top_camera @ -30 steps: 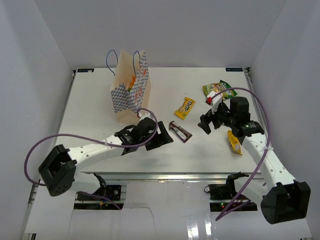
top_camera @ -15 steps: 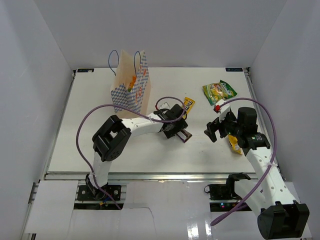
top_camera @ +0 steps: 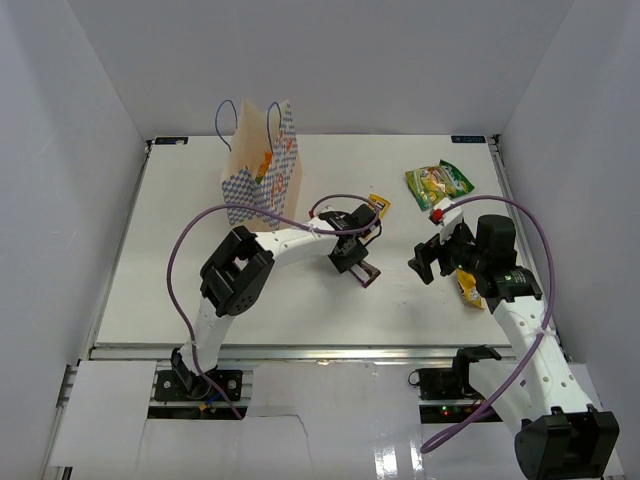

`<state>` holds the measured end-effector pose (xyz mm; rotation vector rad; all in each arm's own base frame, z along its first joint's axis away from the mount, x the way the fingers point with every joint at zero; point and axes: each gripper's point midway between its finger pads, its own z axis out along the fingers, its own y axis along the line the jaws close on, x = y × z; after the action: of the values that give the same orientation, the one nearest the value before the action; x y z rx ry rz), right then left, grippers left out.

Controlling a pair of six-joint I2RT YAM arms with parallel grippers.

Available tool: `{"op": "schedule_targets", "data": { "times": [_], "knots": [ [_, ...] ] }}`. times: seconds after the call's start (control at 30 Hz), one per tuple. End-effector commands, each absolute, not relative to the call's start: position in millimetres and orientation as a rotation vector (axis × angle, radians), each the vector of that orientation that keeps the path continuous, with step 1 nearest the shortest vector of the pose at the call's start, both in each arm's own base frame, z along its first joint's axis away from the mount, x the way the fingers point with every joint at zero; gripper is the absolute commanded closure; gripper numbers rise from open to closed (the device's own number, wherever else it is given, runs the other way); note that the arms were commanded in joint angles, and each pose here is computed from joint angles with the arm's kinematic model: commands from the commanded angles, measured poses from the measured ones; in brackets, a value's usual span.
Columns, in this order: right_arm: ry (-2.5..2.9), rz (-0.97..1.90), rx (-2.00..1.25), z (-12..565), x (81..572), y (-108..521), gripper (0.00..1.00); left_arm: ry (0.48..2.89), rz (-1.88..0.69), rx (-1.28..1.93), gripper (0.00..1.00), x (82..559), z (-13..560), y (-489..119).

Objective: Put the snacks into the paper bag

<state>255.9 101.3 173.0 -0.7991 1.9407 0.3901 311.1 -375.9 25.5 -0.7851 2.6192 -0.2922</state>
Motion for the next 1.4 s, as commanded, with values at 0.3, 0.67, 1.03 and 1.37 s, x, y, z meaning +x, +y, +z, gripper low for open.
{"op": "schedule_targets", "data": {
  "times": [0.3,0.67,1.03,1.37],
  "knots": [
    [1.857,0.419,-0.776,220.9,262.6,108.7,0.06,2.434,-0.086,-0.287,0.8,322.9,89.0,-311.5],
    [1.858,0.557,-0.782,236.7,275.4,123.4,0.06,2.025,-0.472,0.156,0.94,328.9,302.0,-304.7],
    [1.829,0.698,-0.862,236.5,287.0,142.2,0.04,1.667,-0.301,0.014,0.91,415.4,477.7,-164.7],
    [1.909,0.821,-0.791,224.0,320.0,156.6,0.05,1.734,-0.152,-0.011,0.9,470.2,433.3,-118.7]
  ]
}}
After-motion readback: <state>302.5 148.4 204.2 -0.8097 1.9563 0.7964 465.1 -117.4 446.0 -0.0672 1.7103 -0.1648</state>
